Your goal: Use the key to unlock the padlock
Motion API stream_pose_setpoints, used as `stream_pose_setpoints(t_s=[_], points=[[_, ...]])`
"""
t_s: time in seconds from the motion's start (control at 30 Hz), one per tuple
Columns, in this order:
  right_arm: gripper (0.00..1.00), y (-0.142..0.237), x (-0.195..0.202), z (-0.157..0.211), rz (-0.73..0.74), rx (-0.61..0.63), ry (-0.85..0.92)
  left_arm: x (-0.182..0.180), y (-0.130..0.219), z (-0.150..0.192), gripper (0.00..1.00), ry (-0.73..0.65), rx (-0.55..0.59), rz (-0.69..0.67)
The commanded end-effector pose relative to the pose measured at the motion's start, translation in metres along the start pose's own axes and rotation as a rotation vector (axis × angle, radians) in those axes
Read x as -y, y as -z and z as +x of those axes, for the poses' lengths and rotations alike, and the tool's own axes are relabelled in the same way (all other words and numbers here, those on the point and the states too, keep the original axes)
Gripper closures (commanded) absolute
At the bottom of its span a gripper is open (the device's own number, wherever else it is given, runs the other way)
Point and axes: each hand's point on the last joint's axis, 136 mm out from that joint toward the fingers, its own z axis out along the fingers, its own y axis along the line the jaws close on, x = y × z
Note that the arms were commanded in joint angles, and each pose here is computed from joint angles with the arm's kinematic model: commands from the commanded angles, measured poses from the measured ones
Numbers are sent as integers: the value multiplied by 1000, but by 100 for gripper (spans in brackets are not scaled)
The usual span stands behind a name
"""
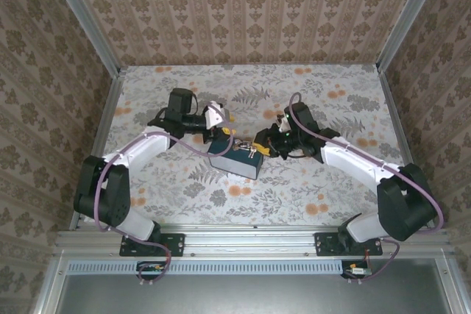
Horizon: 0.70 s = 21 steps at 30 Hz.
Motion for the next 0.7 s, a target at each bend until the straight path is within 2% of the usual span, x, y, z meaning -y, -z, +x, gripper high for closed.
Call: stream_pose_setpoints(t_s=[0.0, 0.2, 0.27, 0.33, 0.47, 0.57, 0.67], points=[[72, 9, -2, 2, 58, -40, 162, -33, 6, 8, 58, 153, -69, -227], [70, 13, -23, 3, 74, -78, 435, -11, 10, 23, 59, 252, -118, -283], [66, 12, -25, 7, 108, -90, 593, -9, 14, 32, 58, 283, -128, -288], [61, 10, -26, 7, 139, -60, 781, -7, 14, 33, 58, 310, -103, -270], [49, 4, -35, 8, 43, 65, 1132, -4, 10, 36, 59, 368, -97, -247], [44, 12, -46, 12, -25, 181, 1353, 0, 7, 40, 60, 383, -100, -230], [44, 5, -37, 10, 27, 153, 1461, 1, 7, 43, 60, 381, -106, -231]])
